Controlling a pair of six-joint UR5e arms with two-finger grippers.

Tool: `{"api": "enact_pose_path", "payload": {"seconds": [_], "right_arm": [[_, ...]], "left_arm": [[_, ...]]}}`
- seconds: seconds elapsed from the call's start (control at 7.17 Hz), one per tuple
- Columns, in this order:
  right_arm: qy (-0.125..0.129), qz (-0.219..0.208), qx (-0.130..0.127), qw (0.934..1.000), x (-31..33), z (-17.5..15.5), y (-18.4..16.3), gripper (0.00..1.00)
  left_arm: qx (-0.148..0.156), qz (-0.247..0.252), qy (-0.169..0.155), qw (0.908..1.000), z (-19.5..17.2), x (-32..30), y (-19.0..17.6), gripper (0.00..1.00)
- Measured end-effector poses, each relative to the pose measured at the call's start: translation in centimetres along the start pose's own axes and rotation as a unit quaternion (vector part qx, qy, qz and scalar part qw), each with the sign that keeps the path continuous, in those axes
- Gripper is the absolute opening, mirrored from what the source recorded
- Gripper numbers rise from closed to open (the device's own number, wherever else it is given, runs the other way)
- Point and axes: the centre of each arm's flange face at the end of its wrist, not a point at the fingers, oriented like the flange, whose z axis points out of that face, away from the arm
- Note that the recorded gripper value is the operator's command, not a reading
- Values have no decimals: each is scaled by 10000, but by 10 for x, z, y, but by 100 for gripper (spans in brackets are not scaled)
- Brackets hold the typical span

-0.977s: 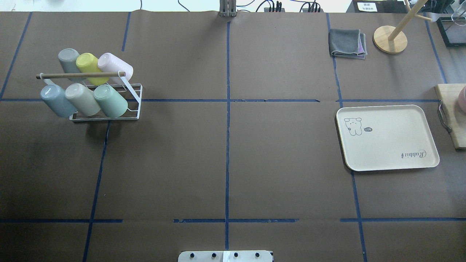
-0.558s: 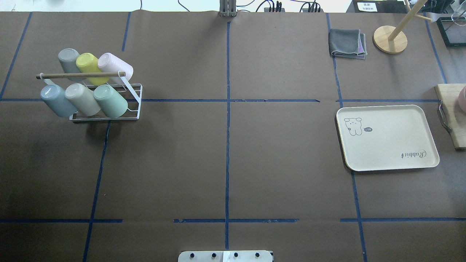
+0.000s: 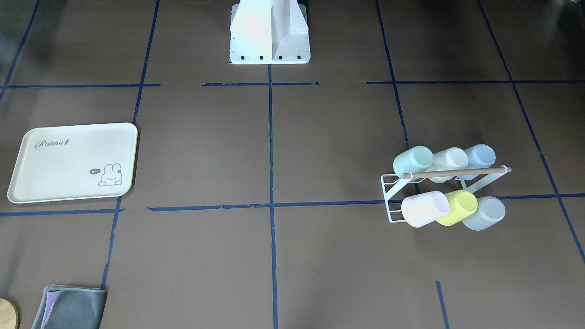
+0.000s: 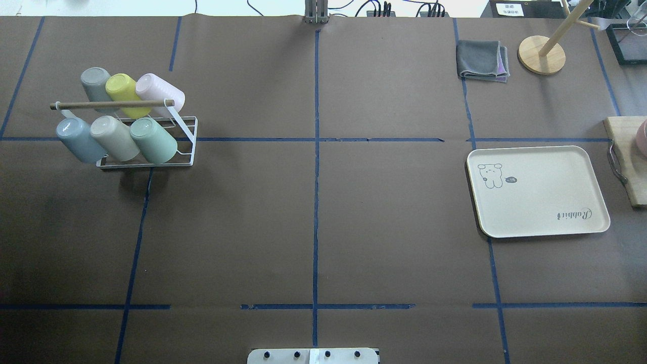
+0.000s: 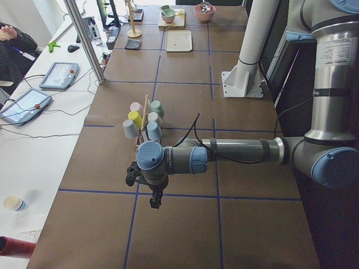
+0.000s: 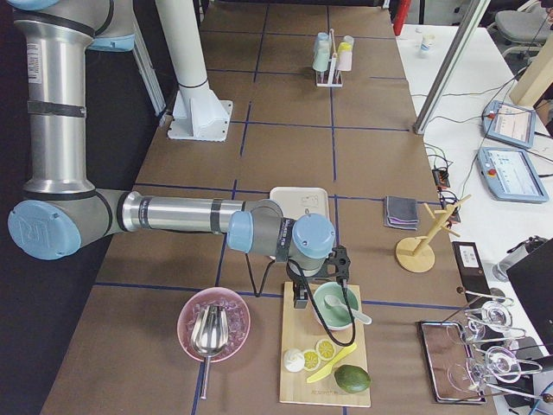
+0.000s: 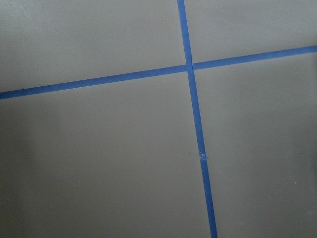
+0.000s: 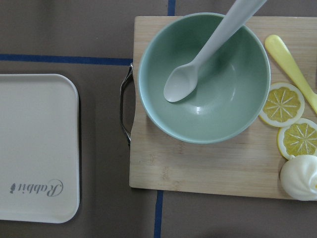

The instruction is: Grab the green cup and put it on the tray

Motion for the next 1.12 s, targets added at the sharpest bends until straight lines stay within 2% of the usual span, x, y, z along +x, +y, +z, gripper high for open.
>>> {"api": "enact_pose_path", "payload": {"seconds": [0.7,1.12], "right_arm": [[4,-115,128,9999,-12,-13,-17,100],[-33,-112,92,9999,-19,-9,-25,100]], "left_arm": [[51,31,-5,10000,-3,3,1,100],[95,71,-12,9999,-7,6,2,100]]}}
